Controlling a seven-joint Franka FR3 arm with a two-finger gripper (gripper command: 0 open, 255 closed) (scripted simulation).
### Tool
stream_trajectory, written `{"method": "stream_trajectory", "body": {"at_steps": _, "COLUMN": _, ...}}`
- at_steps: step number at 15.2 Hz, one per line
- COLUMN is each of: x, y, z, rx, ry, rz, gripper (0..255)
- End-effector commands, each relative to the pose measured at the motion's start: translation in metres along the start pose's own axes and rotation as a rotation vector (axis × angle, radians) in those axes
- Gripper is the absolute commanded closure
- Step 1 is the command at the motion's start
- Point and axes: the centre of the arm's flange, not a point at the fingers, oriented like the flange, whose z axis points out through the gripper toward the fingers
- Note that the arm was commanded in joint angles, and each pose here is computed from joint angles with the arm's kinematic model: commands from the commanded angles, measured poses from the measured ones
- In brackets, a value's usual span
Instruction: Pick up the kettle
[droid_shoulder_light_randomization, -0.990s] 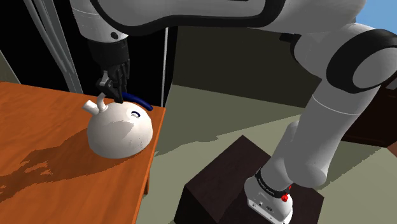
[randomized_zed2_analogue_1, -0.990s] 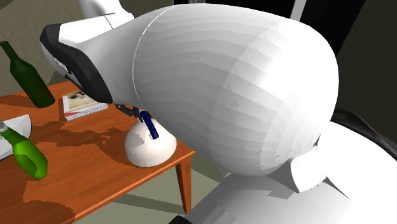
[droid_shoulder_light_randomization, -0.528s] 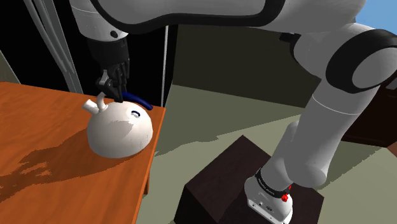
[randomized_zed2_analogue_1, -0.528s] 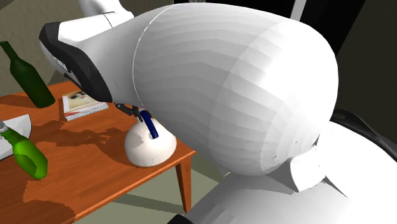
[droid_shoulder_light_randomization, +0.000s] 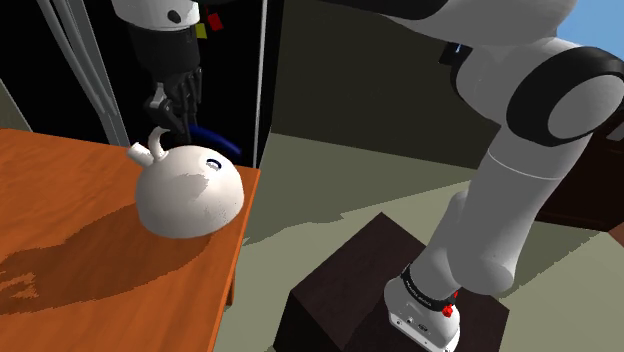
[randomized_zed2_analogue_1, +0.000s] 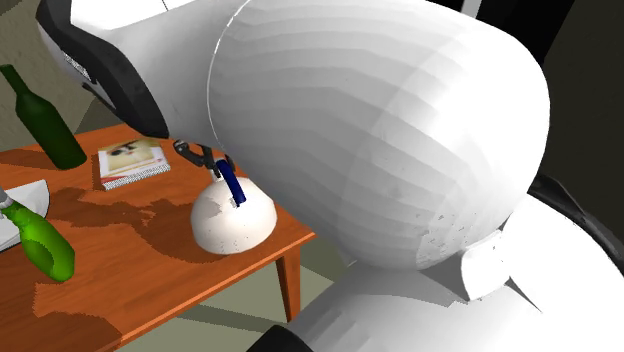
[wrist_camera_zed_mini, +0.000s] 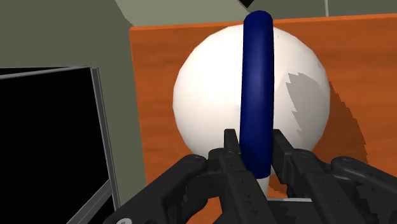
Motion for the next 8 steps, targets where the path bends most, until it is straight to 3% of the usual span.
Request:
{"method": "stream_trajectory", "body": {"at_steps": 1, "x": 0.0, "y": 0.002, "z": -0.012, "rx": 0.0, "ry": 0.002, "rz": 0.0, "gripper": 255}}
{"method": "stream_trajectory", "body": {"at_steps": 8, "x": -0.001, "y": 0.004, "z": -0.039, "rx": 0.0, "ry": 0.002, "rz": 0.0, "gripper": 255}}
